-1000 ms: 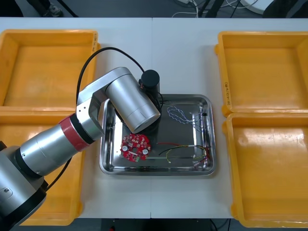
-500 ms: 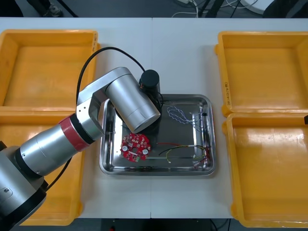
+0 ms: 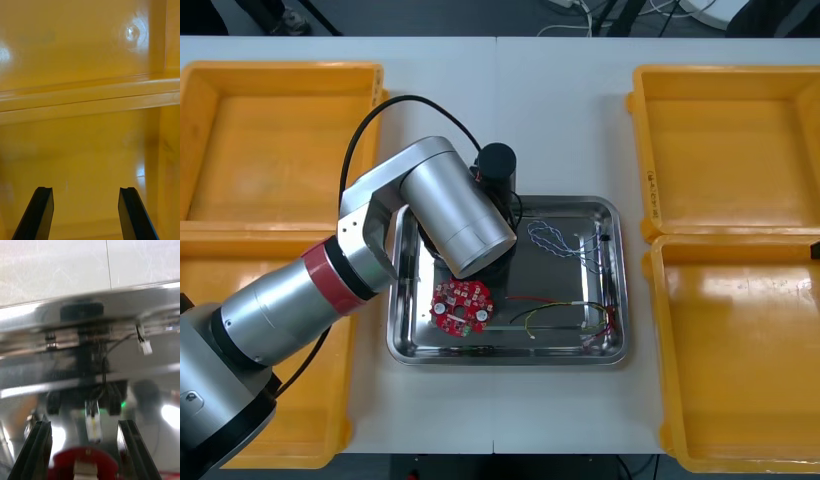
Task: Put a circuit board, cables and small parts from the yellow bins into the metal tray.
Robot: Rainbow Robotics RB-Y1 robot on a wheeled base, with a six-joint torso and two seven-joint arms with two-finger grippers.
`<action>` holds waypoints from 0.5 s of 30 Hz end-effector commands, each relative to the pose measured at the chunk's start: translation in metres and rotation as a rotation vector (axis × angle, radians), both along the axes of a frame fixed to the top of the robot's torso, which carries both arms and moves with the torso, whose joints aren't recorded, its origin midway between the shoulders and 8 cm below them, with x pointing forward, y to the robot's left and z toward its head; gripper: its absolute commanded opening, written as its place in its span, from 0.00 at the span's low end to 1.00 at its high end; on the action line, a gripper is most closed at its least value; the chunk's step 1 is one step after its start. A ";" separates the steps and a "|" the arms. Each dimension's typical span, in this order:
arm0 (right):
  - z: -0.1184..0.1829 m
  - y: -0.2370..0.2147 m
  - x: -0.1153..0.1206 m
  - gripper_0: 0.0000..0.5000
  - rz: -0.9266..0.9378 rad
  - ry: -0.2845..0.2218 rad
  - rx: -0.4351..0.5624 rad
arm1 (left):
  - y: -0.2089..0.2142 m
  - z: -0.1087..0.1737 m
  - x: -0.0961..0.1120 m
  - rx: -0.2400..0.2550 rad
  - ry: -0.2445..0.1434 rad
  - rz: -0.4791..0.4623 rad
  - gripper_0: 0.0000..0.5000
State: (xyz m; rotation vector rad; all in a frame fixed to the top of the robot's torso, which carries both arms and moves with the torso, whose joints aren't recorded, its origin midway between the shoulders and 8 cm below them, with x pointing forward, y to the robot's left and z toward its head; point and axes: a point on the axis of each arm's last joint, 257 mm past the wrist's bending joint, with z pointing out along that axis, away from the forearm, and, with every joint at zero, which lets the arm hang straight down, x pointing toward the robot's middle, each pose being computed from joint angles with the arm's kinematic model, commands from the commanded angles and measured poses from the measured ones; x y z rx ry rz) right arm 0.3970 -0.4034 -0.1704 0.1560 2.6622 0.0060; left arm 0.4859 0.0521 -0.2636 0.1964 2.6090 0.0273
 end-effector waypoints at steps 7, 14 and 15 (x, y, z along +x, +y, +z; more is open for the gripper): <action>0.009 -0.022 -0.009 1.00 -0.018 0.006 -0.042 | 0.003 0.056 -0.012 -0.016 0.016 -0.046 1.00; 0.007 -0.019 -0.014 1.00 -0.011 0.026 -0.033 | 0.023 0.088 -0.011 -0.012 0.041 -0.078 1.00; 0.007 -0.018 -0.015 1.00 -0.008 0.030 -0.034 | 0.024 0.090 -0.011 -0.013 0.043 -0.082 1.00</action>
